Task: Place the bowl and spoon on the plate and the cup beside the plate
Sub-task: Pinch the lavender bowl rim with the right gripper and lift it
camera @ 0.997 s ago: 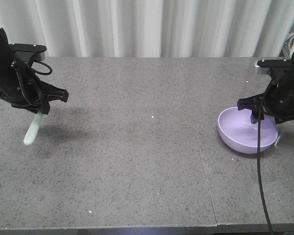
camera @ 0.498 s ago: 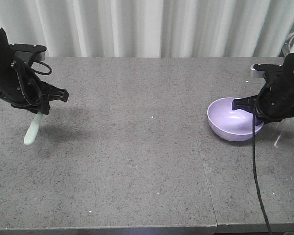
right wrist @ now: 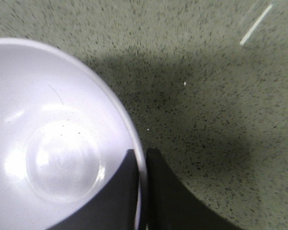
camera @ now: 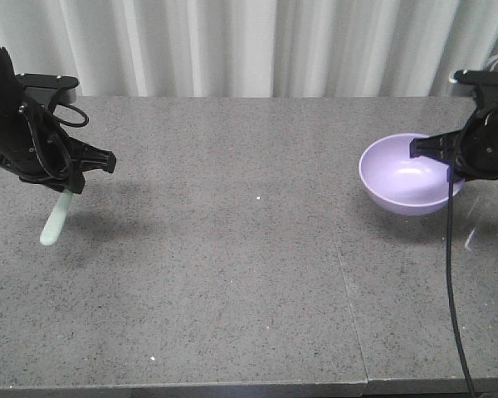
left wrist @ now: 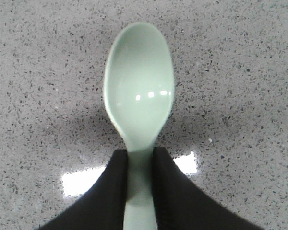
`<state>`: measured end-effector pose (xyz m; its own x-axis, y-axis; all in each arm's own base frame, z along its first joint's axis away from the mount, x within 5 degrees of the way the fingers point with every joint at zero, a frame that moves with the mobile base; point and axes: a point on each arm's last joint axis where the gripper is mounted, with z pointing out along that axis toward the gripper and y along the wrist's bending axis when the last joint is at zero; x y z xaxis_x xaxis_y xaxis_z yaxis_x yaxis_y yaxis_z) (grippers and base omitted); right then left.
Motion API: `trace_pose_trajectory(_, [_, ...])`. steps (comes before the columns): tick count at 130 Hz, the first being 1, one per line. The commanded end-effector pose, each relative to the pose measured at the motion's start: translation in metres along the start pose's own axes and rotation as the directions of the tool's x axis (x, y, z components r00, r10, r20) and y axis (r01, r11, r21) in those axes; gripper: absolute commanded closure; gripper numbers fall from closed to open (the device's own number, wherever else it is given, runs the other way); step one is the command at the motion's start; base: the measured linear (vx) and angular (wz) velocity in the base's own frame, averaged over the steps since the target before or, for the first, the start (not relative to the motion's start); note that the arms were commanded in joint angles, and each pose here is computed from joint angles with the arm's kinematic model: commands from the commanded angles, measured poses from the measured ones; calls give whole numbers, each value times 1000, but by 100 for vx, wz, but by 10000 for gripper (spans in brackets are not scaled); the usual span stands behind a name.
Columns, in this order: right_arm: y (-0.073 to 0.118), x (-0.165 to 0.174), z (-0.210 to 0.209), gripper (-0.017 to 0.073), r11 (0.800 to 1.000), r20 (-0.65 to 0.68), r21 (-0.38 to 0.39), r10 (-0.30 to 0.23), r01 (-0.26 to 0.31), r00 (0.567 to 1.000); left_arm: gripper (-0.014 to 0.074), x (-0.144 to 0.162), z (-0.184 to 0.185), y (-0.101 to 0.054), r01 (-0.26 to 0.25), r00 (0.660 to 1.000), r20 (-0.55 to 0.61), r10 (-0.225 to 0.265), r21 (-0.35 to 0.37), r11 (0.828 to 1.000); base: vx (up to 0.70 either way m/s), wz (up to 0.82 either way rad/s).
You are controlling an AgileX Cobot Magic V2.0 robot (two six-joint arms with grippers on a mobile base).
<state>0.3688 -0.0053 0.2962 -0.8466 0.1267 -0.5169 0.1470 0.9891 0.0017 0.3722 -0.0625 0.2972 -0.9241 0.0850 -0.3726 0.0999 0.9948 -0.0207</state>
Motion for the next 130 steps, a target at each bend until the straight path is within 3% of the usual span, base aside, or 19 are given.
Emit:
trace_pose_trajectory(1, [-5,-11,-41,564,1000,143,-8,-2,3,990,601,-6,-27,-3,-3,994,109,1,17,1000,0,0])
trace_pose_trajectory(39, [-8,-8,-74,564,1000,205,-8,1,1,979,601,-6,-27,-3,-3,994,109,1,17,1000,0,0])
trace_pose_trajectory(130, [-10,-3,-74,564,1000,152,15,-9,7,988,601,-6,-27,-3,-3,994,109,1,17,1000,0,0])
